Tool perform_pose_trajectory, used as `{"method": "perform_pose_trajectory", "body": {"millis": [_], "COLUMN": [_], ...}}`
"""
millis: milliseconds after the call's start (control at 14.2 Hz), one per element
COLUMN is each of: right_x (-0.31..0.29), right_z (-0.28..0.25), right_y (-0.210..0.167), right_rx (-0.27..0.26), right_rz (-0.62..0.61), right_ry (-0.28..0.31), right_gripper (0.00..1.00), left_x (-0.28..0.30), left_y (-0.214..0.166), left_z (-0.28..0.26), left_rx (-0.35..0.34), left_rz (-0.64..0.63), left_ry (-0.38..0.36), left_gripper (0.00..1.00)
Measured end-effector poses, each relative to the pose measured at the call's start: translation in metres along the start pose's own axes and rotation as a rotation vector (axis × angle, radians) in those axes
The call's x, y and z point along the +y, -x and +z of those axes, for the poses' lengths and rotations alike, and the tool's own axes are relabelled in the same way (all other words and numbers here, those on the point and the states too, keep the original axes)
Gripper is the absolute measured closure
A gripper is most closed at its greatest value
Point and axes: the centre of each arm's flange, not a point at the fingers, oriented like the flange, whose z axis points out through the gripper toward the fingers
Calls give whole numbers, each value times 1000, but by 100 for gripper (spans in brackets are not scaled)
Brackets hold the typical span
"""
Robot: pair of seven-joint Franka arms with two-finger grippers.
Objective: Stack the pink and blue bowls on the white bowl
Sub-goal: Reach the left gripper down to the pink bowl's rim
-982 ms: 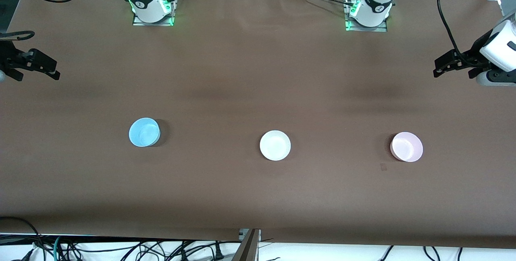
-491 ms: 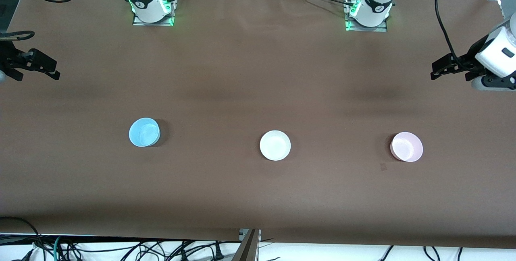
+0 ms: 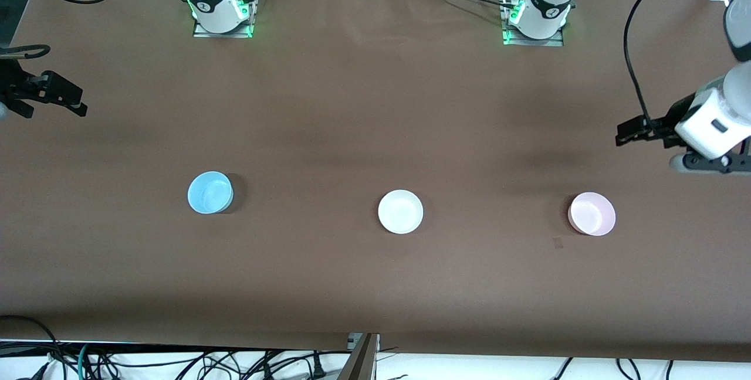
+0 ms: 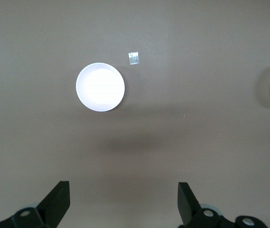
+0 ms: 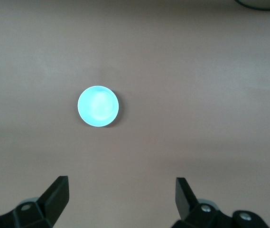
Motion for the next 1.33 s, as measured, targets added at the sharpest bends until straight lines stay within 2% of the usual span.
{"method": "perform_pose_trajectory", "body": {"millis": [281, 491, 842, 1123, 1333], "right_x": [0, 0, 0, 0, 0], "right_z": [0, 0, 0, -1, -1], "right_y": [0, 0, 0, 0, 0], "right_rx": [0, 0, 1, 1, 1], "right_rz": [0, 0, 0, 0, 0], "right_ry": [0, 0, 0, 0, 0], "right_gripper": [0, 0, 0, 0, 0], "left_x": [-26, -52, -132, -143, -143], "left_y": [-38, -52, -65, -99, -116], "left_z": [40, 64, 125, 201, 246], "left_rx": [-43, -71, -105, -87, -51], "left_rz": [-49, -67, 14, 90, 121], "left_ry": [65, 75, 97, -74, -111], "left_gripper": [0, 0, 0, 0, 0]}}
